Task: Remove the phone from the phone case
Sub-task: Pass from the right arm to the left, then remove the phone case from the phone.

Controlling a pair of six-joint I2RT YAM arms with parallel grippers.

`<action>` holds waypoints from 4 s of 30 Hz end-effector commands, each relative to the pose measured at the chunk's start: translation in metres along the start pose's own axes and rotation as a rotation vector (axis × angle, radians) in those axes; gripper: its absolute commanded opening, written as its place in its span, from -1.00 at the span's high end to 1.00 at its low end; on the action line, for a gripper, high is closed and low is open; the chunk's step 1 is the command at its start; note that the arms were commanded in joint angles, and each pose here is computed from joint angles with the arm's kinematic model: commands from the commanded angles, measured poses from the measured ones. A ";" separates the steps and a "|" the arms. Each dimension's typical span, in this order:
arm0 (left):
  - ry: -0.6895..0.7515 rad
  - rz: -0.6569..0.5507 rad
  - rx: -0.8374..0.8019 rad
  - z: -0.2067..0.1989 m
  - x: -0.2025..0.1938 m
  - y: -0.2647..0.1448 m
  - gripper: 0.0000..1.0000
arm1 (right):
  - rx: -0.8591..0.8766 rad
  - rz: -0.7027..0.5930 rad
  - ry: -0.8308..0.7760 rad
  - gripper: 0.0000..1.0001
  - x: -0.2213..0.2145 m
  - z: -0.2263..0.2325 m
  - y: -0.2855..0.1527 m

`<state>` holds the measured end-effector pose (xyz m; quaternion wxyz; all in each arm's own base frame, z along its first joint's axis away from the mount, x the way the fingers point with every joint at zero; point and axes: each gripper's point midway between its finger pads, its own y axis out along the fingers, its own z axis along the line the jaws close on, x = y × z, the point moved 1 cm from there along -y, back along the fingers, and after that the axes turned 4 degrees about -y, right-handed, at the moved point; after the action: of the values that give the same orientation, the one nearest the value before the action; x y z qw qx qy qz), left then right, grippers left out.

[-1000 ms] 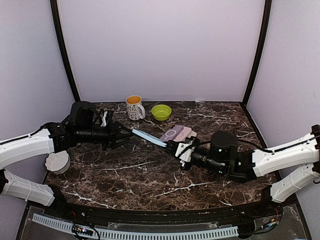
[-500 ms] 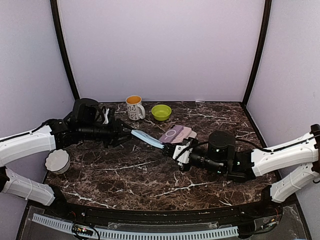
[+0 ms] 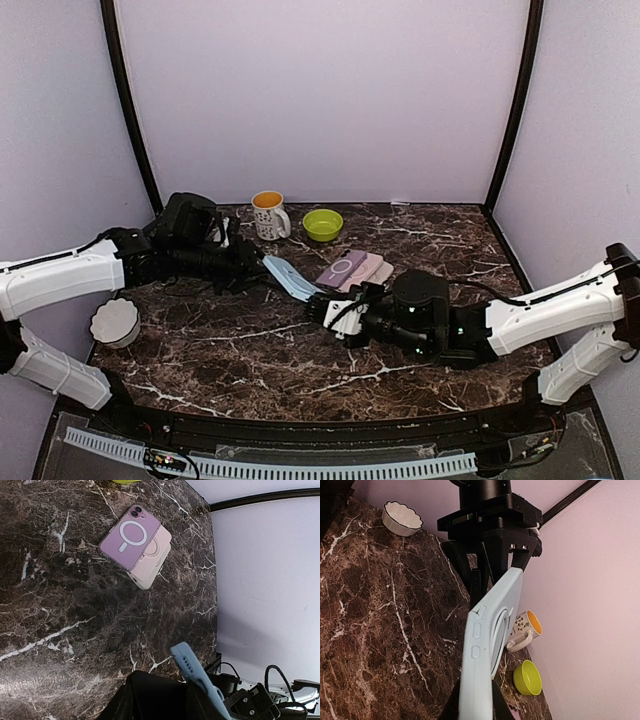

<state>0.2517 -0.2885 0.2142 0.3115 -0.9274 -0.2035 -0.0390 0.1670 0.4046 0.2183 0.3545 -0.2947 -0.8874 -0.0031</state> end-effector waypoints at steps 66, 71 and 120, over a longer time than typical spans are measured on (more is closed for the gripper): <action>-0.089 -0.066 -0.417 -0.071 -0.003 -0.030 1.00 | -0.449 -0.133 -0.046 0.00 0.058 -0.036 -0.006; -0.081 -0.129 -0.437 -0.074 0.005 -0.040 1.00 | -0.423 -0.139 -0.005 -0.38 0.056 -0.032 -0.012; 1.078 -0.152 -0.480 -0.106 -0.030 -0.078 1.00 | 0.403 -0.029 0.240 -0.97 0.106 -0.056 -0.086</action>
<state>0.2038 -0.3096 0.3120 0.1684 -0.8292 -0.0649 -0.5290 0.1012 0.3705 0.3602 0.5322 -0.2107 -0.8169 0.0708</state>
